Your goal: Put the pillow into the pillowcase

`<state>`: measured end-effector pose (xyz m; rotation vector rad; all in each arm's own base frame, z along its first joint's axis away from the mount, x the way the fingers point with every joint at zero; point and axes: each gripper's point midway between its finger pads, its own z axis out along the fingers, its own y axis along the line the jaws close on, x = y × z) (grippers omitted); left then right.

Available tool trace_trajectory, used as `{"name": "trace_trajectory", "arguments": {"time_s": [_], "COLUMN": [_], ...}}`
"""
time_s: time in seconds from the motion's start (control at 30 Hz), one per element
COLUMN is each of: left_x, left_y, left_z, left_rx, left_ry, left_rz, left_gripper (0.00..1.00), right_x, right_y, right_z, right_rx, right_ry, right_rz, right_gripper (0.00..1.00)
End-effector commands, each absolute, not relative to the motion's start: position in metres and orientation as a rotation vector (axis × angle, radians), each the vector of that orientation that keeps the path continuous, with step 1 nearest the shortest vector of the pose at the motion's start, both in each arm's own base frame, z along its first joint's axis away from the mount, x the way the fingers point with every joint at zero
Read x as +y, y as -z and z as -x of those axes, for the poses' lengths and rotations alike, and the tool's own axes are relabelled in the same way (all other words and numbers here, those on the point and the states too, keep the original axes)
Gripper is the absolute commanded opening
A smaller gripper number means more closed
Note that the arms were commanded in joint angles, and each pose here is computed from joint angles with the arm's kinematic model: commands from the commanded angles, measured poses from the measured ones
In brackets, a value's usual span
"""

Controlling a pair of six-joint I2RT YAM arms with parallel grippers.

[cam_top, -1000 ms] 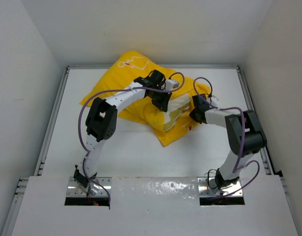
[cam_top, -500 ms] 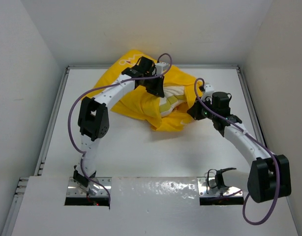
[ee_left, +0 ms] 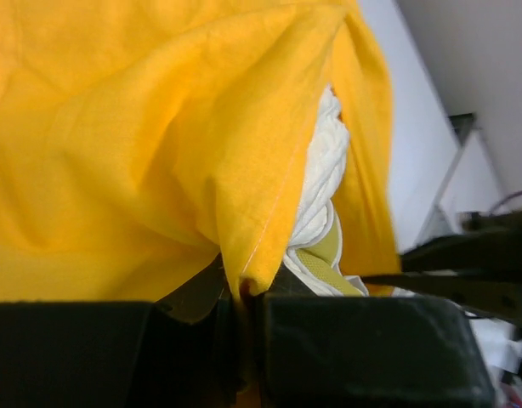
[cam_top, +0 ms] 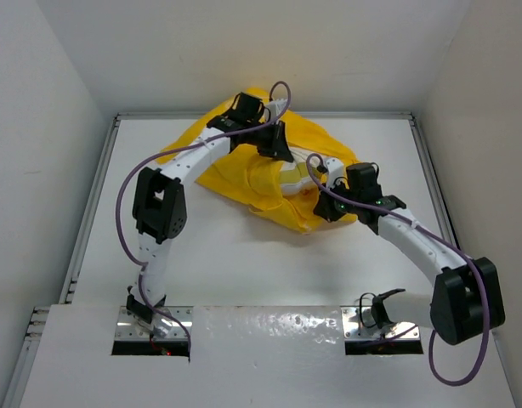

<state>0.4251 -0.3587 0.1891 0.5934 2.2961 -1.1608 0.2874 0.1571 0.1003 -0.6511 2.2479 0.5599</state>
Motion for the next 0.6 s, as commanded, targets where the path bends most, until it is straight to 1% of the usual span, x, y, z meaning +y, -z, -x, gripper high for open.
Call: {"name": "trace_trajectory", "arguments": {"time_s": [0.0, 0.07, 0.1, 0.17, 0.2, 0.27, 0.33, 0.37, 0.4, 0.43, 0.47, 0.5, 0.57], "left_x": [-0.374, -0.374, -0.371, -0.369, -0.368, -0.369, -0.374, -0.377, -0.379, -0.378, -0.380, -0.377, -0.375], "left_y": [-0.212, -0.177, -0.147, -0.122, -0.097, -0.078, -0.063, -0.065, -0.069, -0.075, -0.090, -0.096, -0.119], "left_z": [-0.451, -0.450, -0.449, -0.453, -0.452, -0.444, -0.422, -0.408, -0.403, -0.400, -0.401, -0.402, -0.408], "left_rx": [2.070, 2.126, 2.185, 2.220, 2.269, 2.300, 2.332, 2.321, 2.305, 2.293, 2.254, 2.257, 2.218], "left_ry": [0.909, 0.835, 0.811, 0.761, 0.724, 0.698, 0.716, 0.751, 0.764, 0.771, 0.774, 0.766, 0.739], "left_rz": [-0.676, -0.687, -0.683, -0.692, -0.707, -0.778, -0.895, -0.972, -1.000, -1.015, -1.031, -1.035, -1.069], "left_gripper": [0.00, 0.00, 0.00, 0.00, 0.00, 0.00, 0.00, 0.05, 0.08, 0.13, 0.19, 0.21, 0.36], "right_x": [0.190, 0.205, 0.210, 0.214, 0.214, 0.213, 0.207, 0.205, 0.202, 0.193, 0.191, 0.189, 0.181], "right_y": [-0.152, -0.181, -0.203, -0.224, -0.240, -0.255, -0.269, -0.278, -0.281, -0.277, -0.274, -0.285, -0.286], "right_z": [-0.283, -0.279, -0.280, -0.277, -0.276, -0.279, -0.294, -0.302, -0.308, -0.320, -0.321, -0.328, -0.343], "right_rx": [2.116, 2.027, 1.956, 1.895, 1.836, 1.786, 1.745, 1.713, 1.706, 1.714, 1.725, 1.667, 1.667], "right_ry": [-0.708, -0.817, -0.847, -0.881, -0.878, -0.874, -0.848, -0.869, -0.878, -0.874, -0.926, -0.931, -0.915], "right_rz": [0.705, 0.731, 0.720, 0.705, 0.701, 0.667, 0.573, 0.515, 0.479, 0.421, 0.372, 0.356, 0.271], "right_gripper": [0.00, 0.00, 0.00, 0.00, 0.00, 0.00, 0.00, 0.00, 0.00, 0.00, 0.00, 0.00, 0.00]}}
